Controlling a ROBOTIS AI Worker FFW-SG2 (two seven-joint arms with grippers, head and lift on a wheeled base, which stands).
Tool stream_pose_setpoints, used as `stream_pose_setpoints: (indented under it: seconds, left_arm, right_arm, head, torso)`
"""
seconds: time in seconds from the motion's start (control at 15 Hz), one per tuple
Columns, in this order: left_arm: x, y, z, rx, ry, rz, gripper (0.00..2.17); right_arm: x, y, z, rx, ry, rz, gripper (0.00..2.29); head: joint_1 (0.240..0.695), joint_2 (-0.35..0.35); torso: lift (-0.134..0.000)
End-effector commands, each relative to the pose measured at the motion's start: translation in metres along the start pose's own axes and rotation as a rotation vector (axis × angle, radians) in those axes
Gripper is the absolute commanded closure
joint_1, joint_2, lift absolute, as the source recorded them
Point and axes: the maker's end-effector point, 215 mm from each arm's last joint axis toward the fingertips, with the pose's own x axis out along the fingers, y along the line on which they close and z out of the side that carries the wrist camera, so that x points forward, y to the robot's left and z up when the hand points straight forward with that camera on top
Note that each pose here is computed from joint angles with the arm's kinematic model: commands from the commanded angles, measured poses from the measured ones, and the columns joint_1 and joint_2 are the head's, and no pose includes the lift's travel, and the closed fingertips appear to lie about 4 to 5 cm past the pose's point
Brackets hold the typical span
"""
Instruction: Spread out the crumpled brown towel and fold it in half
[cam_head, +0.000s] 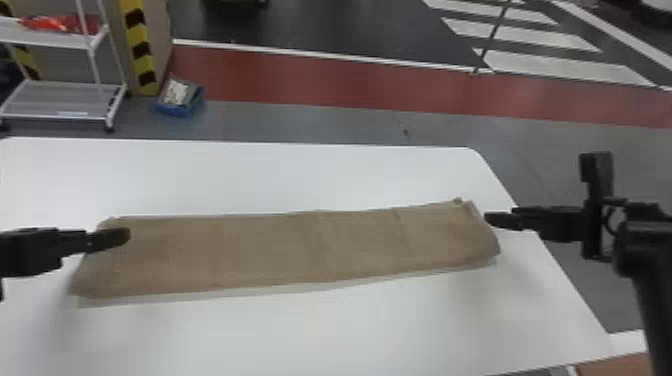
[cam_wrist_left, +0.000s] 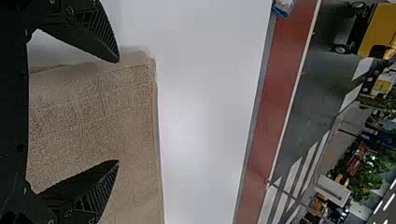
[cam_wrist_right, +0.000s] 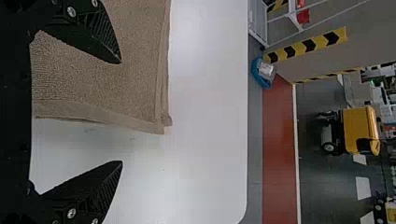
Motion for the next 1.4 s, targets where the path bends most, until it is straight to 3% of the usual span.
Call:
stream_pose_setpoints:
  seconds: [0.0, 0.53, 1.33]
  left_arm:
    - [0.006, -0.003, 0.002, 0.002, 0.006, -0.011, 0.13]
    - [0.003, -0.006, 0.002, 0.005, 0.008, -0.03, 0.13]
    - [0.0, -0.006, 0.0, 0.012, 0.025, -0.028, 0.14]
  right_arm:
    - [-0.001, -0.003, 0.002, -0.01, -0.019, 0.007, 0.13]
    - [-0.011, -0.003, -0.011, 0.017, -0.063, 0.073, 0.13]
    - [-0.019, -0.007, -0.006, 0.045, -0.092, 0.086, 0.13]
  head:
    - [0.695, -0.227]
    - [0.695, -0.238]
    - [0.695, -0.252]
  torso:
    - [-0.12]
    - [-0.12]
    - [-0.12]
